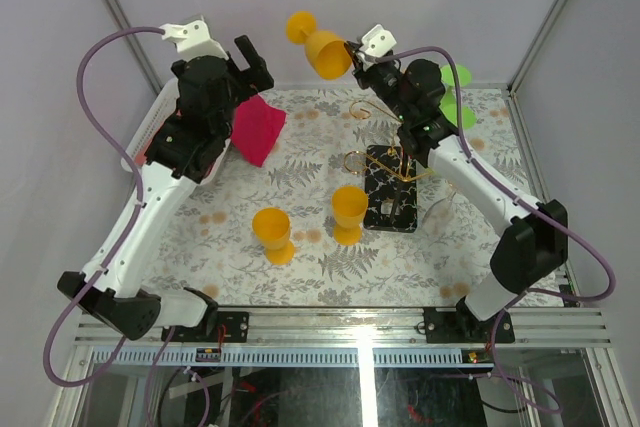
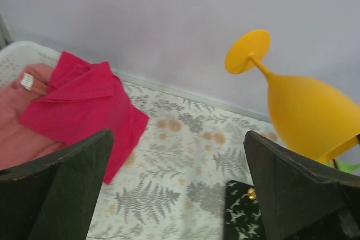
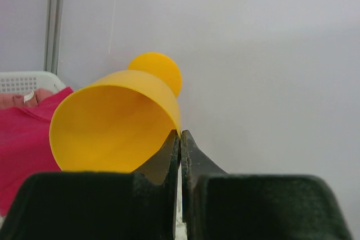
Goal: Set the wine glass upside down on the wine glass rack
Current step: Turn the wine glass upside down at the wine rack.
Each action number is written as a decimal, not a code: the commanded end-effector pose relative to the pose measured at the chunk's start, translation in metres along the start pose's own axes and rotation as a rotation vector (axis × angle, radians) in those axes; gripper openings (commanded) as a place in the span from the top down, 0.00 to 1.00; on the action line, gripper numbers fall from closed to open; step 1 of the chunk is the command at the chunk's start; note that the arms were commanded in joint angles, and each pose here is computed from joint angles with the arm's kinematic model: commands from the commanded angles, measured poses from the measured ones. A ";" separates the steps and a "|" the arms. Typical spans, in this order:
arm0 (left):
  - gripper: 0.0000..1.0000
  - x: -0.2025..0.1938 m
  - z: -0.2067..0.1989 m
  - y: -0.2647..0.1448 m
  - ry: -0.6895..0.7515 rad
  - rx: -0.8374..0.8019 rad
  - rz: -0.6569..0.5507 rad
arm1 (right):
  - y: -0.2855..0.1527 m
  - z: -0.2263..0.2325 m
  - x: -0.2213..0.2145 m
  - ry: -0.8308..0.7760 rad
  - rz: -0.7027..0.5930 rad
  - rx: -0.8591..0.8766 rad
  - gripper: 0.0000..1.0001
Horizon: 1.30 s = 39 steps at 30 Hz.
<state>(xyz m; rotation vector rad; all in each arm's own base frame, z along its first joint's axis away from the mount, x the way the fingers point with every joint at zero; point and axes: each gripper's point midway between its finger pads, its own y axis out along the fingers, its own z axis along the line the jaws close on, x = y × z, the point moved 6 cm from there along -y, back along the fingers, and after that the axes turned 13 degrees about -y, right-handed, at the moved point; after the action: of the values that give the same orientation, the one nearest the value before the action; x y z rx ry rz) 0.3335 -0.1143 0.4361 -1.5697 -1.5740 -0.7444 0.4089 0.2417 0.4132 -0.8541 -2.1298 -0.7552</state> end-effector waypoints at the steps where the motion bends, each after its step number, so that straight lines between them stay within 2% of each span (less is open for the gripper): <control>1: 0.00 0.013 -0.022 0.001 -0.258 -0.108 -0.010 | 0.008 -0.017 0.031 0.009 -0.177 -0.064 1.00; 8: 0.00 0.002 -0.028 0.020 -0.599 -0.169 0.091 | 0.004 -0.011 0.040 0.020 -0.216 0.002 1.00; 13: 0.00 0.000 -0.039 0.029 -0.756 -0.243 0.154 | -0.004 -0.011 0.044 0.015 -0.257 -0.015 1.00; 17: 0.00 -0.016 -0.047 0.040 -0.883 -0.288 0.246 | -0.006 -0.006 0.046 0.013 -0.299 0.000 1.00; 23: 0.00 -0.038 -0.050 0.053 -0.954 -0.285 0.336 | -0.012 -0.004 0.051 0.041 -0.335 0.004 1.00; 29: 0.03 -0.040 -0.046 0.058 -0.971 -0.261 0.309 | -0.015 -0.002 0.055 0.056 -0.356 0.030 1.00; 36: 0.14 -0.044 -0.043 0.064 -0.988 -0.252 0.293 | -0.018 0.007 0.057 0.075 -0.370 0.082 1.00; 39: 0.25 -0.045 -0.042 0.065 -0.998 -0.253 0.293 | -0.018 0.009 0.056 0.057 -0.365 0.081 1.00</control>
<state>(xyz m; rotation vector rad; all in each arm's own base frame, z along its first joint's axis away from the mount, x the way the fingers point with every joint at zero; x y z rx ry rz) 0.3964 -0.1727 0.4054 -2.4790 -1.8073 0.0959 0.3859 0.2619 0.4046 -0.5103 -2.1808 -0.7466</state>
